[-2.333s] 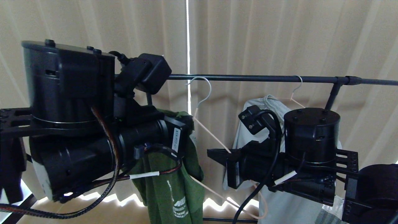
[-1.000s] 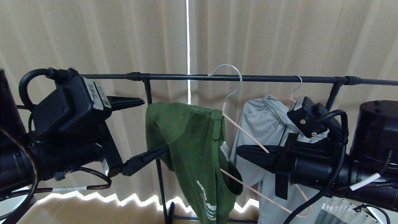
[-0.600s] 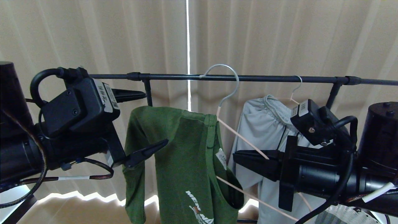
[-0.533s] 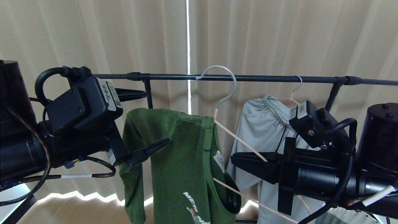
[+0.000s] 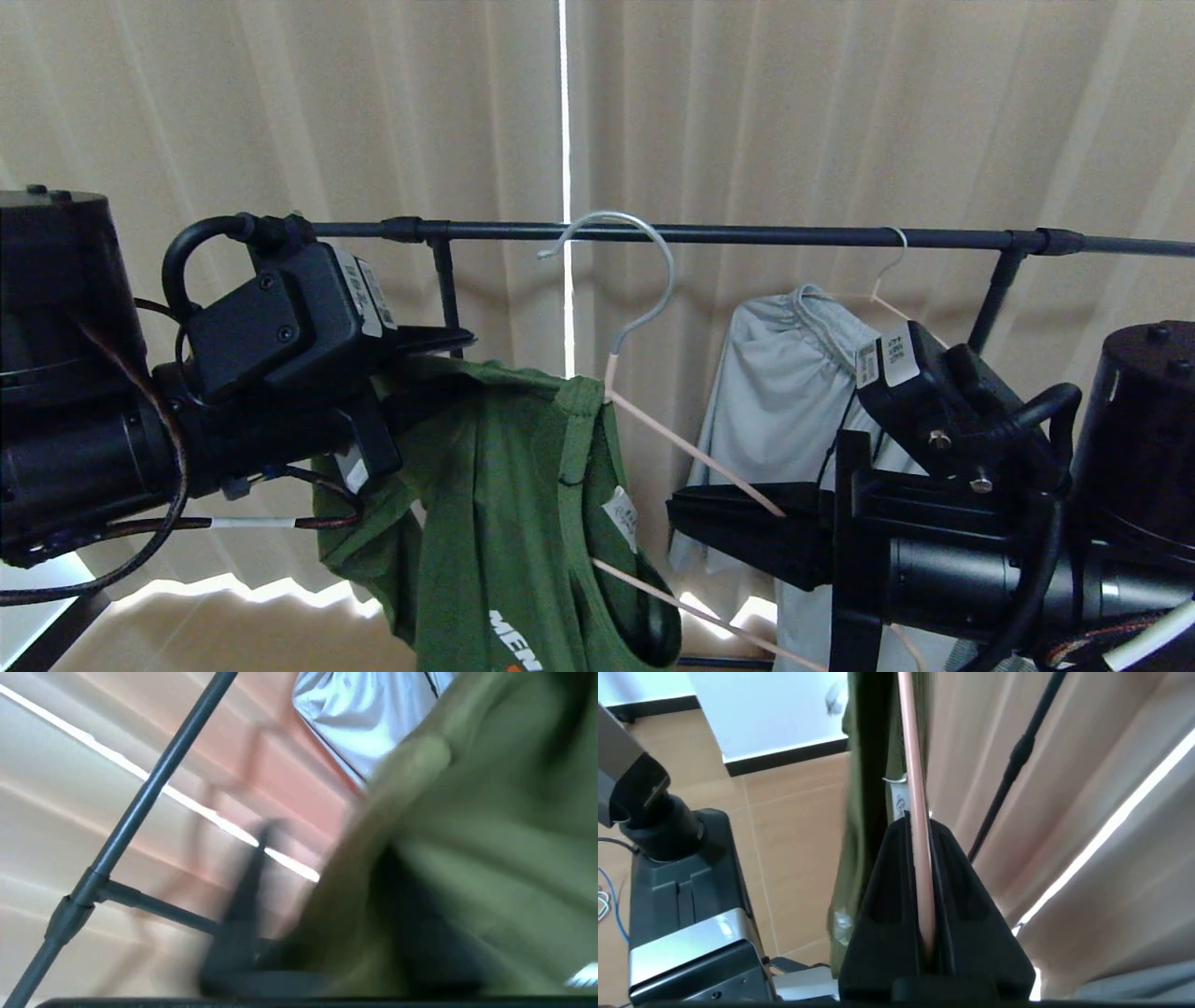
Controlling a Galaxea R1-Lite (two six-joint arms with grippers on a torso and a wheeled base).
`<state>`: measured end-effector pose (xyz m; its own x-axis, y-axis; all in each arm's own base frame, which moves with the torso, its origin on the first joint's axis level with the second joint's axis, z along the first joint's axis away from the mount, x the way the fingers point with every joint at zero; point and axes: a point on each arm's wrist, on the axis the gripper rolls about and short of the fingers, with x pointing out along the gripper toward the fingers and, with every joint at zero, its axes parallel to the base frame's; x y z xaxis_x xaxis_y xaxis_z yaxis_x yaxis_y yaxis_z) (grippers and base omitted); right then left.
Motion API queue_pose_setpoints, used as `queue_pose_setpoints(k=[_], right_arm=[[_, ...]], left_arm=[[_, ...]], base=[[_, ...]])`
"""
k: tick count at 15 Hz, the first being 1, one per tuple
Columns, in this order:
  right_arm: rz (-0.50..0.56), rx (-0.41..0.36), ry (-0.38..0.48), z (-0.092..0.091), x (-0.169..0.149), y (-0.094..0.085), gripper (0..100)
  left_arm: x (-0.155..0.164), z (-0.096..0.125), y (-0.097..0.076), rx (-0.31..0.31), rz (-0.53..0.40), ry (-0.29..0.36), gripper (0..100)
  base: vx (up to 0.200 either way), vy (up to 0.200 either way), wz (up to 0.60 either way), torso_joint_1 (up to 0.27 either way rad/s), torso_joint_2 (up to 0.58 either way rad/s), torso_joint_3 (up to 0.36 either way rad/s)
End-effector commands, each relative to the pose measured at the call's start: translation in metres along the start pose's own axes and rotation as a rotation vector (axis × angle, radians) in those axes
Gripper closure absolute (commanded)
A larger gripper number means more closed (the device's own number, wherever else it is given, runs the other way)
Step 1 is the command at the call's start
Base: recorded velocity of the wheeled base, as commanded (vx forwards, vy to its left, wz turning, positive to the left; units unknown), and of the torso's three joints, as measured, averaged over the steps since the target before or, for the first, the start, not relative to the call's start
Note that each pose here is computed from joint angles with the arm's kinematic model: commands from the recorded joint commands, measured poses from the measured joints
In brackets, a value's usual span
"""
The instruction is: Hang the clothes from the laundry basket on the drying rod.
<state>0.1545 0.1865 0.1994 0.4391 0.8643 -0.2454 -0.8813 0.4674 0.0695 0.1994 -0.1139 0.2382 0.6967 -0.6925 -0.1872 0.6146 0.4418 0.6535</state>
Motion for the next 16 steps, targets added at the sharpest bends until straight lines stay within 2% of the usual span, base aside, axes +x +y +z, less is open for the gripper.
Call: queue_pose_setpoints(k=[1, 8, 9, 11, 13, 14, 16], right_arm=[[0.002, 0.0, 0.001, 0.0, 0.0, 0.0, 100], [-0.003, -0.007, 0.011, -0.003, -0.001, 0.0, 100], [-0.006, -0.017, 0.023, -0.007, -0.002, 0.0, 0], [-0.034, -0.023, 0.047, -0.018, -0.006, -0.001, 0], [-0.115, -0.019, 0.045, -0.024, -0.019, -0.008, 0], [-0.148, -0.008, 0.048, -0.029, -0.029, -0.012, 0], [-0.184, 0.008, 0.059, -0.039, -0.041, -0.016, 0]], left_arm=[[0.0, -0.001, -0.001, -0.001, -0.002, 0.004, 100], [0.0, -0.003, -0.002, -0.008, -0.003, 0.013, 100], [0.0, -0.004, -0.004, -0.01, -0.007, 0.017, 100], [0.0, -0.007, -0.005, -0.008, 0.047, 0.054, 100], [0.0, -0.01, -0.002, -0.019, 0.164, 0.156, 100], [0.0, -0.009, -0.002, -0.042, 0.201, 0.186, 100], [0.001, -0.008, -0.003, -0.106, 0.234, 0.203, 100]], base=[[0.0, 0.0, 0.0, 0.0, 0.0, 0.0], [0.0, 0.0, 0.0, 0.0, 0.0, 0.0], [0.0, 0.0, 0.0, 0.0, 0.0, 0.0], [0.0, 0.0, 0.0, 0.0, 0.0, 0.0], [0.0, 0.0, 0.0, 0.0, 0.0, 0.0], [0.0, 0.0, 0.0, 0.0, 0.0, 0.0], [0.0, 0.0, 0.0, 0.0, 0.0, 0.0]])
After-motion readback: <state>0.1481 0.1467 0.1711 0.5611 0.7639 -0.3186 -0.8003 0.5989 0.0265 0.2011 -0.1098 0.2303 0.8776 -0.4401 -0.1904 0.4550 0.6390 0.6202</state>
